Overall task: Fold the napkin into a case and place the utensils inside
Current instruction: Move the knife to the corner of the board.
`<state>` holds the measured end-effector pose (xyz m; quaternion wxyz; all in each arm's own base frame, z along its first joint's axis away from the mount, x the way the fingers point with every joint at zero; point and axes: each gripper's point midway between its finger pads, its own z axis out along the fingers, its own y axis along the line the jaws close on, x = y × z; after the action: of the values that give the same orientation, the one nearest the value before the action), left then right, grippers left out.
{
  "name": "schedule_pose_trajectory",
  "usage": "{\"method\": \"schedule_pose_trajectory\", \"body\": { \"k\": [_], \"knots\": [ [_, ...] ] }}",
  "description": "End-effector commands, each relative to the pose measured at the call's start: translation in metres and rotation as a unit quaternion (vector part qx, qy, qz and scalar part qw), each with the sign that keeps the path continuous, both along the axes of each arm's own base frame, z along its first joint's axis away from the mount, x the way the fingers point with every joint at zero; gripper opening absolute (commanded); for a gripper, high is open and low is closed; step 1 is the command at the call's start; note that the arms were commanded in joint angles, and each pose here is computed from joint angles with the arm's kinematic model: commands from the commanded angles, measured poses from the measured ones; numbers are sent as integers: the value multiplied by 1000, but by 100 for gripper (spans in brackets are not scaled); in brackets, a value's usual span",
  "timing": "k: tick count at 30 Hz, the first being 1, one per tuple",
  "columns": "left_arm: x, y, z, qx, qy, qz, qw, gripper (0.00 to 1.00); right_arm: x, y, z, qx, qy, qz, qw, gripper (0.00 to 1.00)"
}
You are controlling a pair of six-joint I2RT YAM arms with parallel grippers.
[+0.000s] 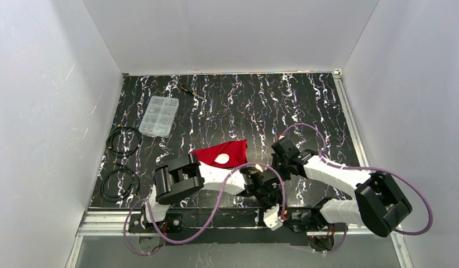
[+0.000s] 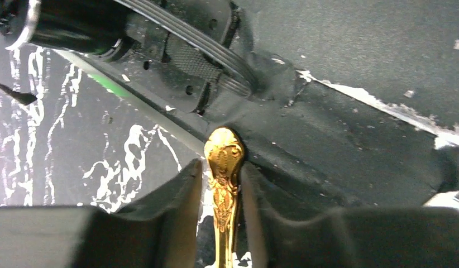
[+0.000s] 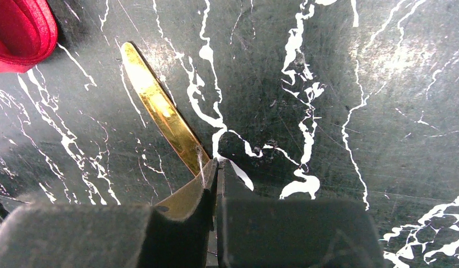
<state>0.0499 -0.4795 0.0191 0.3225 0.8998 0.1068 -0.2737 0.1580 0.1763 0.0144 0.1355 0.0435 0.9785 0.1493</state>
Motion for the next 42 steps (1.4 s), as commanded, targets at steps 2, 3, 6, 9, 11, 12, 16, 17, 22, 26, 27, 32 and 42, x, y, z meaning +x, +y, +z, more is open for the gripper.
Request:
{"method": "schedule_pose_trajectory", "body": {
  "k": [2, 3, 6, 9, 11, 12, 16, 17, 22, 26, 27, 32, 42],
  "knots": [
    [-23, 56, -58, 153, 44, -8, 987, 17, -44, -40, -26, -85, 81, 7, 993, 12],
    [-23, 56, -59, 158, 47, -4, 986, 10, -43, -39, -24, -84, 79, 7, 993, 12],
    [-23, 61, -58, 182, 49, 2, 982, 6, -42, -38, -20, -83, 75, 7, 994, 12],
    [-20, 65, -57, 220, 40, -3, 975, 7, -39, -36, -16, -80, 71, 5, 994, 11],
    [-19, 66, -57, 244, 31, -1, 969, 7, -37, -35, -13, -80, 68, 5, 994, 11],
    [-19, 65, -56, 244, 26, -2, 969, 5, -36, -35, -11, -79, 66, 5, 995, 11],
    [-16, 65, -53, 220, 7, 1, 975, 0, -31, -35, -2, -83, 56, 5, 995, 11],
    [-15, 66, -51, 211, 2, 4, 977, 0, -30, -35, 0, -84, 52, 5, 995, 11],
    [-7, 74, -27, 181, -30, 10, 983, 0, -15, -27, 17, -76, 27, 12, 997, 28],
    [-6, 77, -8, 167, -36, -6, 985, 0, -6, -24, 32, -78, 10, 20, 997, 44],
    [-4, 76, -5, 164, -35, -5, 986, 0, -6, -24, 35, -75, 8, 21, 997, 47],
    [-5, 85, 2, 180, -19, -21, 983, 0, -12, -15, 42, -39, 6, 35, 999, 53],
    [-14, 82, 18, 210, 12, -71, 975, 0, -9, 7, 46, -11, -1, 83, 996, 56]
  ]
}}
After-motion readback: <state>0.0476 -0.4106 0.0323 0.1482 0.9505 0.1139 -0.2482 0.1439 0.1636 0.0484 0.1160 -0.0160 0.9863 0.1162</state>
